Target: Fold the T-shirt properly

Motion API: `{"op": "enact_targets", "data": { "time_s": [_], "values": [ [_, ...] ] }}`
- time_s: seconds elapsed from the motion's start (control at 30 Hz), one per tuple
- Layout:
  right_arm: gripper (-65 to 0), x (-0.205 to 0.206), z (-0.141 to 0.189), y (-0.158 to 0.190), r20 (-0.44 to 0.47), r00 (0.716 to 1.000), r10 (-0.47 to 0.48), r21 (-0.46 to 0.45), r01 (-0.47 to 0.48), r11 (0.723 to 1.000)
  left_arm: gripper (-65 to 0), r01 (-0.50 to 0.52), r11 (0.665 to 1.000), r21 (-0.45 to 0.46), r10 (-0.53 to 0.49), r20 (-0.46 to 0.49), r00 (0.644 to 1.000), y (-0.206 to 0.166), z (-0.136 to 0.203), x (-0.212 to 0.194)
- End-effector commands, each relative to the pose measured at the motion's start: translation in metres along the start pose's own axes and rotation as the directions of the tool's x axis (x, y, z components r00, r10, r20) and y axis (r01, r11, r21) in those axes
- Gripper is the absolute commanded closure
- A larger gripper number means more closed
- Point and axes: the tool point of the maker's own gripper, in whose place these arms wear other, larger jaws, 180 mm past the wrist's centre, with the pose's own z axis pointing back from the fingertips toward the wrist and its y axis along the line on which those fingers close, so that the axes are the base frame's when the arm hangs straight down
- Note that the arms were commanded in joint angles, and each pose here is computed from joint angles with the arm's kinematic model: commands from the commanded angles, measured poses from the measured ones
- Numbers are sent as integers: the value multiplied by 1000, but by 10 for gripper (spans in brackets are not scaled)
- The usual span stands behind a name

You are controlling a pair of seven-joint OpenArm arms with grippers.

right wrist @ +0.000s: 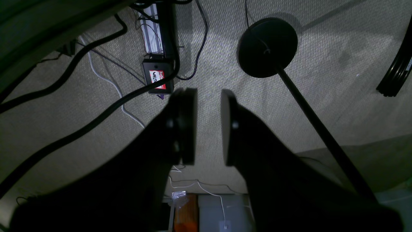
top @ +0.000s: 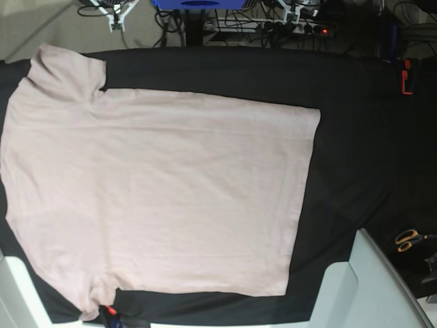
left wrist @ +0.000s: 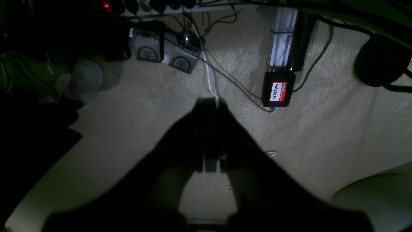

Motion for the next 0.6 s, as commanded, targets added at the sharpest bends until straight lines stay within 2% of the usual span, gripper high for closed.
{"op": "enact_targets", "data": {
  "time_s": [0.0, 0.5, 0.57],
  "values": [
    [-125, -4, 0, -3, -6, 1000, 0, -6, 0, 1000, 0, 0, 1000, 12, 0, -5, 1000, 5, 1, -6],
    [-123, -12, 1, -2, -15, 1000, 4, -6, -4, 1000, 0, 0, 1000, 12, 0, -4, 1000, 4, 1, -7],
    [-86, -17, 2, -3, -23, 1000, -4, -7, 3, 1000, 0, -4, 1000, 14, 4, -6, 1000, 6, 2, -9]
  ]
}}
